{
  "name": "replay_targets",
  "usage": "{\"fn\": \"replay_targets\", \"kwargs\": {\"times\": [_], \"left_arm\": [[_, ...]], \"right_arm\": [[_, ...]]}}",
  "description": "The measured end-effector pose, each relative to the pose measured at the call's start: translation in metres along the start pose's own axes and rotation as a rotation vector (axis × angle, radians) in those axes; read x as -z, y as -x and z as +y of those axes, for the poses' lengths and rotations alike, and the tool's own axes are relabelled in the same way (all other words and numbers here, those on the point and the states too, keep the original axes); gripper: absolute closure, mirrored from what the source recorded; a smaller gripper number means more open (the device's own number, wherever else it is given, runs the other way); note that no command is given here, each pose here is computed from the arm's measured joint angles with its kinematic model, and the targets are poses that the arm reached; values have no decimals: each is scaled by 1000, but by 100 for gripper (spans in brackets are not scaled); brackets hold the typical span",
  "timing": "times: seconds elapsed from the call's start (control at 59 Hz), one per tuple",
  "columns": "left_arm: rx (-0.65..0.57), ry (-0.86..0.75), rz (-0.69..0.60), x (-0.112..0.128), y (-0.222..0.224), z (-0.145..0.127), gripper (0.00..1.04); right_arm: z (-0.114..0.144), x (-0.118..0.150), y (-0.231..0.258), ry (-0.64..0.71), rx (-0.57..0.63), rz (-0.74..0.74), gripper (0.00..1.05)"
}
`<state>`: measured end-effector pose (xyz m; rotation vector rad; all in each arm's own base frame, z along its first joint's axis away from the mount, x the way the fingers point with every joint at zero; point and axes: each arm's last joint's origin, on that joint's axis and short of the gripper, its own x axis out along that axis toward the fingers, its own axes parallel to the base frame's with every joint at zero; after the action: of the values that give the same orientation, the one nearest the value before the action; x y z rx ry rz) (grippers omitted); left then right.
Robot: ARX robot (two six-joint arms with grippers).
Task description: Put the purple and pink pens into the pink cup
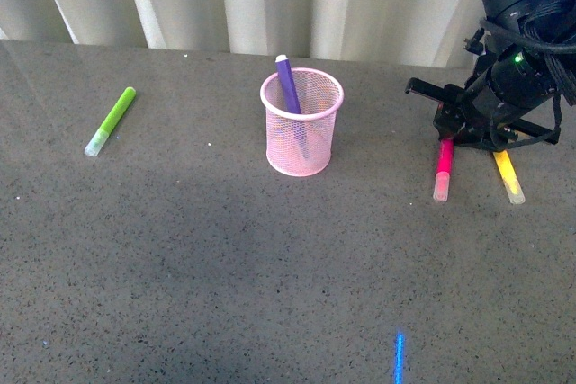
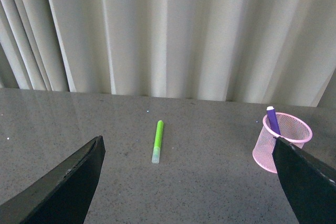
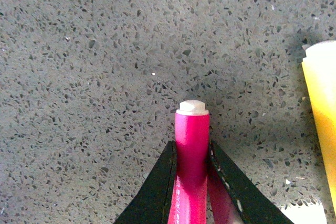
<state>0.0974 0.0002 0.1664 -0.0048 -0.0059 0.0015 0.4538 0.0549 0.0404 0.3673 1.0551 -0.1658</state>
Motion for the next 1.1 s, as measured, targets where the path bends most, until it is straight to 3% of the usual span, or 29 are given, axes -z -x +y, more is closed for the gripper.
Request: {"fn": "replay_targets", "kwargs": {"times": [0.271,0.407,0.542,0.661,0.831,0.966,1.102], "left_arm": [[0,0,0,0,0,0,7],[0,0,0,0,0,0,7],[0,0,0,0,0,0,7],[0,0,0,0,0,0,7],[0,0,0,0,0,0,7],[0,0,0,0,0,0,7],[0,0,0,0,0,0,7]], "right_arm": [[-3,0,4,-13,-23,-29,94],[1,-1,22,-1,-42,-145,94],[15,-9,70,38,-150,-312,94],[32,-15,136,107,-345,-533,94],[43,1,205,279,-601,-780,94],[44,16,216,429,-679,-927,94],[46,32,184,547,-687,-948,94]]}}
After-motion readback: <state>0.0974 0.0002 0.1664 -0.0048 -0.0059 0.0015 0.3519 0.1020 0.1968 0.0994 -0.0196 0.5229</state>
